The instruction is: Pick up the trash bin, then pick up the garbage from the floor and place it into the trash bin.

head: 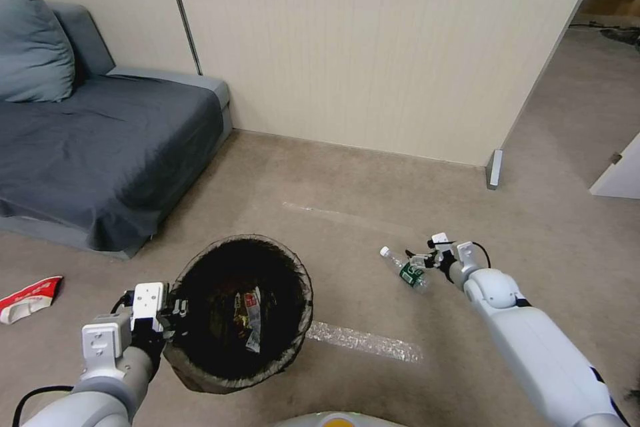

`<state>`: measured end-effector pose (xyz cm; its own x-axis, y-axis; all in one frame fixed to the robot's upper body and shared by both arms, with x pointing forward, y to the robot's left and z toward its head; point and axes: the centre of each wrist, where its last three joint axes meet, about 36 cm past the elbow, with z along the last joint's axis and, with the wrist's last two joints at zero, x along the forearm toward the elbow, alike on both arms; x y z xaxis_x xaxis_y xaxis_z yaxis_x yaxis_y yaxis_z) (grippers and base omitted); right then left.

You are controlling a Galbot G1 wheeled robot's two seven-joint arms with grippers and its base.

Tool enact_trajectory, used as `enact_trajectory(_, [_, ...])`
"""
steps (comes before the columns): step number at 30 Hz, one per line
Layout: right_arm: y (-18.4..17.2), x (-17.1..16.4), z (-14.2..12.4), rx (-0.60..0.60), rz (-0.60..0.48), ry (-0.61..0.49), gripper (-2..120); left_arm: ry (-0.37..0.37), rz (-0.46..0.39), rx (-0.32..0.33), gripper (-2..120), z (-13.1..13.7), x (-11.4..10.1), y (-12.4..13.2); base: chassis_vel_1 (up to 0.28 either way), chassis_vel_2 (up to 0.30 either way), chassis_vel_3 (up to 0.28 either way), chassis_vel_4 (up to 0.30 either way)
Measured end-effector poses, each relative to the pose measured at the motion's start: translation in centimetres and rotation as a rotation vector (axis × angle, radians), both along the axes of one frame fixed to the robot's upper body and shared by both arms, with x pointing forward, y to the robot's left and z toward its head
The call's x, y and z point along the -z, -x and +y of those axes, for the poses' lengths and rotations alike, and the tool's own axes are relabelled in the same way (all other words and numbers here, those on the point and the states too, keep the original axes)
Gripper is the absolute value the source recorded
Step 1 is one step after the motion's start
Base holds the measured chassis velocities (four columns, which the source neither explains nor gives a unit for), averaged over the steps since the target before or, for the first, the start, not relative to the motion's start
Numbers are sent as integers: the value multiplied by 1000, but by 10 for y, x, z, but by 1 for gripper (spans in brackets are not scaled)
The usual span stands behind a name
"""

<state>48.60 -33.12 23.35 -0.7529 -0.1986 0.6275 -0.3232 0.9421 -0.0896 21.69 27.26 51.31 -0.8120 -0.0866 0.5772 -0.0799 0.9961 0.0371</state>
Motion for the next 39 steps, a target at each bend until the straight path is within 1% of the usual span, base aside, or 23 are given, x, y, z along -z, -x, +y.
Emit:
enact_trajectory(1, [0, 0, 0, 0, 0, 0, 100, 0, 0, 0, 1, 0, 0, 0, 0, 0, 0, 0])
enact_trajectory(3, [2, 18, 9, -5, 16, 7, 100, 0, 3, 4, 1, 0, 0, 0, 0, 0, 0, 0])
enact_trajectory(4, [2, 18, 9, -5, 16, 7, 100, 0, 3, 4, 1, 0, 0, 0, 0, 0, 0, 0])
enact_trajectory(6, [4, 28, 16, -5, 28, 2, 100, -1, 6, 5, 1, 0, 1, 1, 0, 0, 0, 0])
enact_trajectory(14, [11, 48, 33, -19, 50, 1, 100, -8, 14, 11, 1, 0, 1, 2, 0, 0, 0, 0])
enact_trajectory(18, [12, 52, 36, -10, 58, 2, 100, -11, 13, 13, 1, 1, 1, 2, 0, 0, 0, 0])
enact_trajectory(23, [14, 54, 34, 4, 66, 12, 100, -11, 13, 12, 1, 1, 1, 2, 0, 0, 0, 0])
enact_trajectory(24, [15, 55, 32, 10, 69, 16, 97, -10, 12, 12, 1, 1, 1, 2, 0, 0, 0, 0])
enact_trajectory(25, [15, 55, 32, 10, 69, 16, 97, -10, 12, 12, 1, 1, 1, 2, 0, 0, 0, 0])
enact_trajectory(26, [15, 56, 30, 15, 71, 20, 96, -10, 10, 12, 1, 1, 0, 1, 0, 0, 0, 0])
enact_trajectory(29, [18, 58, 26, 24, 76, 23, 81, -2, 5, 15, 1, -1, 0, 0, 0, 0, 0, 0])
enact_trajectory(30, [18, 58, 26, 24, 76, 23, 81, -2, 5, 15, 1, -1, 0, 0, 0, 0, 0, 0])
enact_trajectory(33, [23, 62, 25, 30, 82, 24, 66, 0, 1, 16, 1, -1, 0, 0, 0, 0, 0, 0])
enact_trajectory(34, [23, 62, 25, 30, 82, 24, 66, 0, 1, 16, 1, -1, 0, 0, 0, 0, 0, 0])
enact_trajectory(36, [25, 63, 24, 32, 84, 24, 57, -2, 1, 15, 1, 0, 0, 0, 0, 0, 0, 0])
enact_trajectory(37, [25, 63, 24, 32, 84, 24, 57, -2, 1, 15, 1, 0, 0, 0, 0, 0, 0, 0])
enact_trajectory(39, [26, 64, 27, 32, 86, 20, 45, -3, 1, 15, 1, 0, 0, 0, 0, 0, 0, 0])
